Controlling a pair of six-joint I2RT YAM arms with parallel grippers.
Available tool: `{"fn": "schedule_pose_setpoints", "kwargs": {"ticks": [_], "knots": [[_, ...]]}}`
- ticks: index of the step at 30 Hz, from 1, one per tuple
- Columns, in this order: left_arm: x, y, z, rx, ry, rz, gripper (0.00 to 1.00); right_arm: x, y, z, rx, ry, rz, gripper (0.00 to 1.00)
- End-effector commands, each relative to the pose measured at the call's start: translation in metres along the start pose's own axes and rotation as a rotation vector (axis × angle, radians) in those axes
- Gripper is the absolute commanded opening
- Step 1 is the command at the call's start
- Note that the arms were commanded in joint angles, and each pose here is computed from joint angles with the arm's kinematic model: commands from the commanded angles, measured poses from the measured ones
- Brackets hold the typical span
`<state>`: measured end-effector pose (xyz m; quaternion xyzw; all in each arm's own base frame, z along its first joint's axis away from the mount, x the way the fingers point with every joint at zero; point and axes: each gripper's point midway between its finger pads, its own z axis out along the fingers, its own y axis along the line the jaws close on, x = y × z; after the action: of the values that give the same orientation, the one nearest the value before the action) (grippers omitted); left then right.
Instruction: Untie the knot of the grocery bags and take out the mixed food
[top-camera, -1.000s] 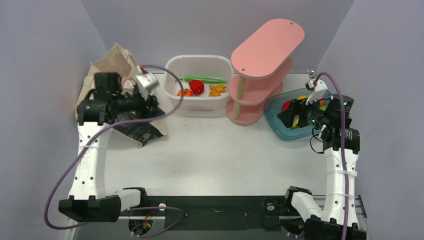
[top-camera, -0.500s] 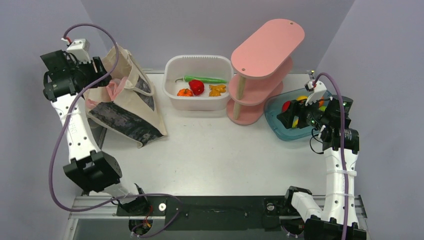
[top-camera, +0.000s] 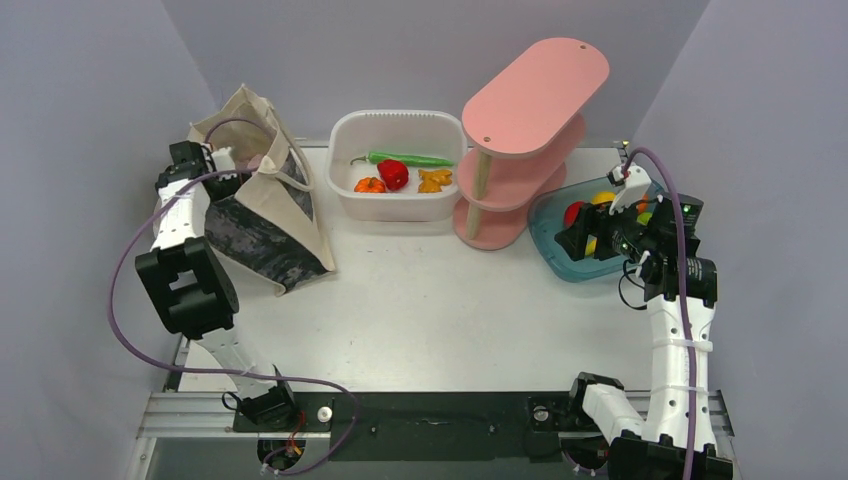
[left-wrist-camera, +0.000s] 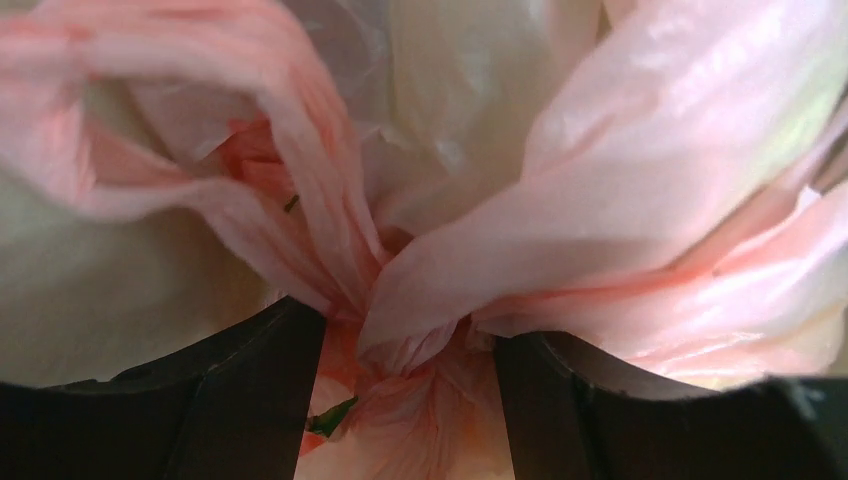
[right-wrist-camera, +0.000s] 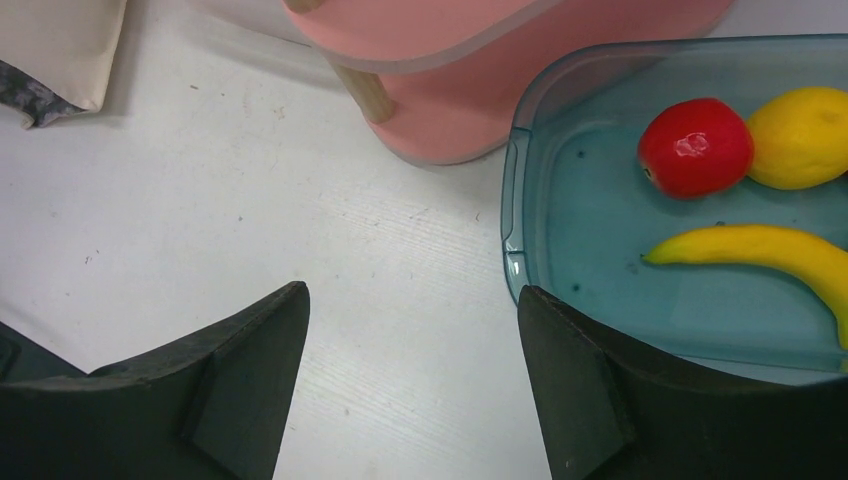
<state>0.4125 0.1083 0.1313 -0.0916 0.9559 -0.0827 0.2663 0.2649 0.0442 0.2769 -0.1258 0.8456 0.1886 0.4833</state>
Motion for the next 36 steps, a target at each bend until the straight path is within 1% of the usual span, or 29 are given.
{"fn": "schedule_pose_setpoints", "kwargs": {"ticks": [1,3,4,5,6,7,8,9,10,11,12,13,15,18,25,32,35,36], "knots": [[-0.011,-0.029,0.021,0.068,-0.073,0.023,0.59,-0.002,-0.004,-0.001,0.021,-0.004,-0.031,0.72],[-0.014,-0.042,0.024,0.127,-0.088,0.018,0.58,-0.003,-0.005,-0.002,0.026,-0.002,-0.039,0.72],[-0.019,-0.046,0.022,0.149,-0.099,0.017,0.42,-0.003,-0.005,-0.003,0.028,-0.001,-0.041,0.72],[-0.022,-0.054,0.016,0.189,-0.108,0.017,0.17,-0.002,-0.005,-0.003,0.032,0.001,-0.044,0.72],[-0.029,-0.058,0.009,0.203,-0.128,0.022,0.07,-0.003,-0.005,-0.004,0.034,-0.002,-0.047,0.72],[-0.036,-0.063,-0.004,0.222,-0.162,0.027,0.0,-0.003,-0.005,-0.005,0.035,-0.001,-0.049,0.72],[-0.042,-0.063,-0.013,0.225,-0.19,0.029,0.0,-0.003,-0.005,-0.005,0.036,-0.002,-0.05,0.72],[-0.056,-0.065,-0.034,0.227,-0.263,0.016,0.0,-0.003,-0.005,-0.005,0.037,-0.003,-0.051,0.71],[-0.063,-0.063,-0.045,0.221,-0.3,0.01,0.0,-0.003,-0.004,-0.005,0.035,-0.003,-0.051,0.71],[-0.076,-0.059,-0.069,0.207,-0.377,-0.007,0.0,-0.003,-0.004,-0.006,0.036,-0.005,-0.05,0.71],[-0.085,-0.057,-0.084,0.201,-0.421,-0.013,0.0,-0.002,-0.004,-0.005,0.034,-0.003,-0.048,0.71],[-0.095,-0.053,-0.108,0.194,-0.489,-0.029,0.0,-0.002,-0.003,-0.005,0.031,-0.004,-0.046,0.71],[-0.111,-0.052,-0.144,0.196,-0.583,-0.023,0.0,-0.001,-0.002,-0.005,0.025,-0.004,-0.042,0.71],[-0.131,-0.062,-0.193,0.195,-0.713,0.021,0.0,0.002,-0.001,-0.004,0.018,0.0,-0.037,0.71],[-0.159,-0.082,-0.266,0.205,-0.903,0.043,0.0,0.0,-0.001,-0.003,0.016,-0.005,-0.038,0.7],[-0.189,-0.096,-0.352,0.177,-1.151,0.04,0.0,0.0,0.001,-0.004,0.01,-0.013,-0.046,0.7],[-0.2,-0.11,-0.392,0.21,-1.253,0.062,0.0,-0.001,0.002,-0.005,0.005,-0.017,-0.047,0.7],[-0.203,-0.115,-0.396,0.234,-1.261,0.054,0.0,-0.001,0.002,-0.004,0.004,-0.018,-0.047,0.7]]}}
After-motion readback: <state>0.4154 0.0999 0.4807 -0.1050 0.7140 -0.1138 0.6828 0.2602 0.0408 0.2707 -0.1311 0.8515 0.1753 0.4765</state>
